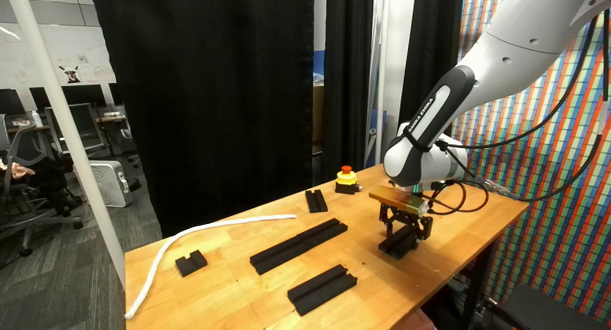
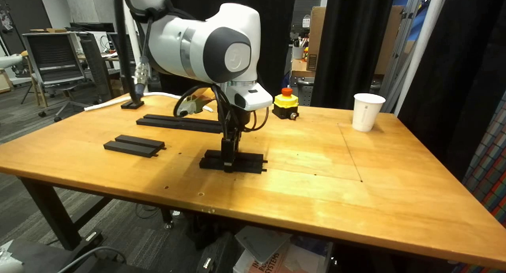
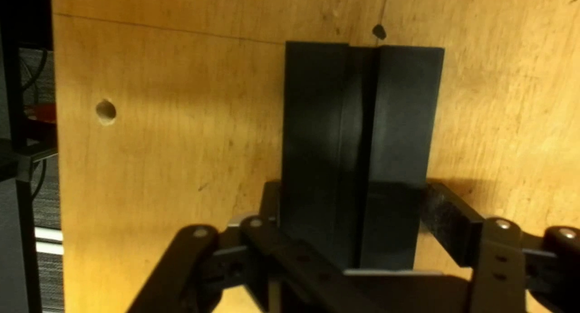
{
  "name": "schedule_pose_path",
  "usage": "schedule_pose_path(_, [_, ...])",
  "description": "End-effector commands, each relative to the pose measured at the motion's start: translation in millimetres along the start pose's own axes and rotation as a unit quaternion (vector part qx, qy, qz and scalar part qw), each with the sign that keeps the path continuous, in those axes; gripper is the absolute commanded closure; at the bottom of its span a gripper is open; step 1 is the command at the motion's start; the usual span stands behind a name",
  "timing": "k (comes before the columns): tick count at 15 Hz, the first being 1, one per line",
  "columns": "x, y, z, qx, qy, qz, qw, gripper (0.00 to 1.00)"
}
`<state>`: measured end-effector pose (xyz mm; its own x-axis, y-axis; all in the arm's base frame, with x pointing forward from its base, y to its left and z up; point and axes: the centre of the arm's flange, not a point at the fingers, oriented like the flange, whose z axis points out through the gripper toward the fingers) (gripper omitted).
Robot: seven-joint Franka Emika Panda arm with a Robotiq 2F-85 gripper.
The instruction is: Arrange the black objects on the table
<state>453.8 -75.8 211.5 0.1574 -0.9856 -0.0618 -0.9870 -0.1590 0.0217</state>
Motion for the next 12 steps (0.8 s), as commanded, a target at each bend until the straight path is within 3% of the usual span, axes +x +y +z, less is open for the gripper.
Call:
schedule_pose_path(1, [0.1, -9.4, -4.2, 0.008, 0.012, 0.004, 0.9999, 0.51])
schedule_pose_path(2, [0.4, -11.5, -7.5, 0.011, 0.012, 0.004, 0.9999, 0.55])
schedule_pose_path(12, [28.6, -48.7, -35.6, 0.030, 0.006, 0.013, 0.9995, 0.55])
